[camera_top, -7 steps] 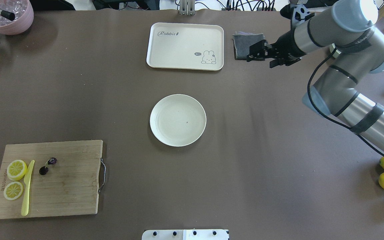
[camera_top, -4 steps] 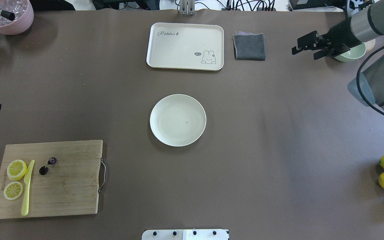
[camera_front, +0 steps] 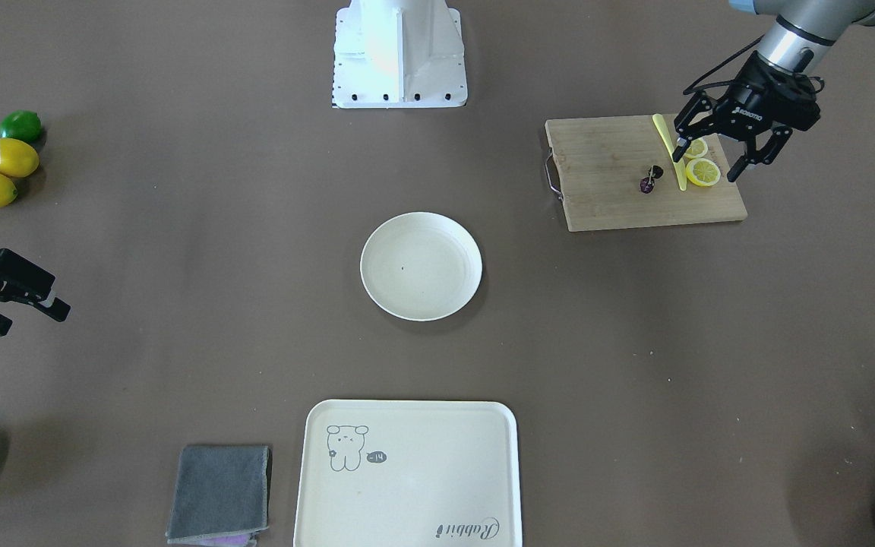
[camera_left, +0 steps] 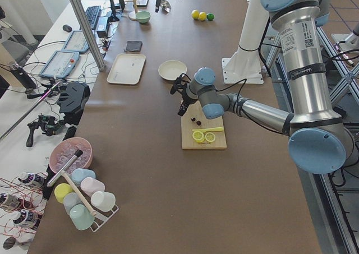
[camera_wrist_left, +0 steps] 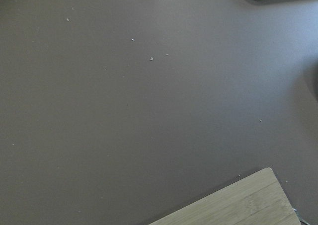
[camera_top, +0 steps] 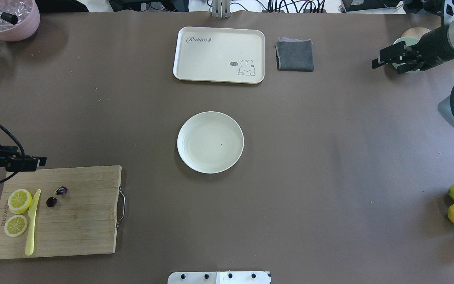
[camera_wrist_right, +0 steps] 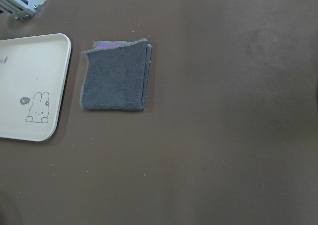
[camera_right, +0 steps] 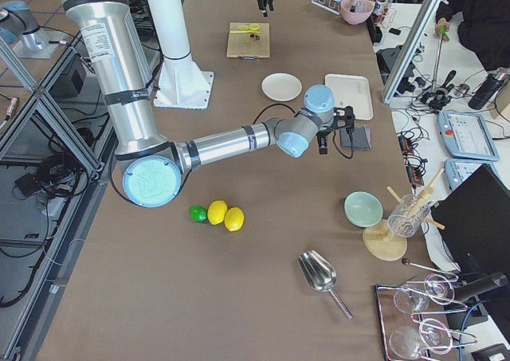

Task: Place red cherry on plate
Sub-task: 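Open the right gripper and withdraw it while the left arm reaches toward the cutting board, then lower the left gripper onto the dark red cherry and grasp it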

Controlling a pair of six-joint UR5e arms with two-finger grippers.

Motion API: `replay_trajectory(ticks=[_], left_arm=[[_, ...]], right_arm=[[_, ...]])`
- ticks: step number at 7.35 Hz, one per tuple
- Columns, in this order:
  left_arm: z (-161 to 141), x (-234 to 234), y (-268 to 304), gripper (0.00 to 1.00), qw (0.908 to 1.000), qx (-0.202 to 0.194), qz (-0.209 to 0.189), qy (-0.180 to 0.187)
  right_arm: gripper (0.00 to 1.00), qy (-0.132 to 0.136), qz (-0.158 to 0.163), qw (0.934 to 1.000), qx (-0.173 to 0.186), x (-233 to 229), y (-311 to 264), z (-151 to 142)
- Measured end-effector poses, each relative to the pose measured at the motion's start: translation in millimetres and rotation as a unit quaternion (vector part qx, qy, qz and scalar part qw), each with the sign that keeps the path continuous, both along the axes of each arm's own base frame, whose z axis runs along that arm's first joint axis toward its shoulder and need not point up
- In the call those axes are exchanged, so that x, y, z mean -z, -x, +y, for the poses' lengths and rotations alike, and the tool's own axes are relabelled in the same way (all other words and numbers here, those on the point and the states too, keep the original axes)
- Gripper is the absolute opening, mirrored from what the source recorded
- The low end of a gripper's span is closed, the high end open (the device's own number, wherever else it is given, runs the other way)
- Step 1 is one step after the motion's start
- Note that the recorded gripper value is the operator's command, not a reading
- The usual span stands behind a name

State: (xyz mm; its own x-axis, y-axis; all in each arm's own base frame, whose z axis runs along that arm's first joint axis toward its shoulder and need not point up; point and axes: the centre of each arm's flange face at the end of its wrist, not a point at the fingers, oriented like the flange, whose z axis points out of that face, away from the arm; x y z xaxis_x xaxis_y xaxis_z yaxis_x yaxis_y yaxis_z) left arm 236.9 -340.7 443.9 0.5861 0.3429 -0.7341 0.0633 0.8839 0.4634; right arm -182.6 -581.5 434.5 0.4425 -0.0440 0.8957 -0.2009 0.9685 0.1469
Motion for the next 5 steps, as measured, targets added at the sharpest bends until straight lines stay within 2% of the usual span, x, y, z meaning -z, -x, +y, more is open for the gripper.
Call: replay_trajectory(ticks=[1,4,5], left_arm=[[11.2,-0.8,-19.5,0.97,0.9998,-0.006,-0.016,-0.005],[33.0,-16.3,-54.3,0.8,0.9986,-0.029,-0.043,-0.011],[36.7,-19.3,-59.1,0.77,0.9983,-0.035,-0.046,-0.011]], right_arm=[[1.0,0.0,0.001,1.0,-0.001,-1.3,-0.5,0.7],[1.0,0.001,0.004,1.0,-0.004,-3.8,-0.7,0.6],[1.0,0.002,0.005,1.0,-0.005,-5.0,-0.7,0.3]])
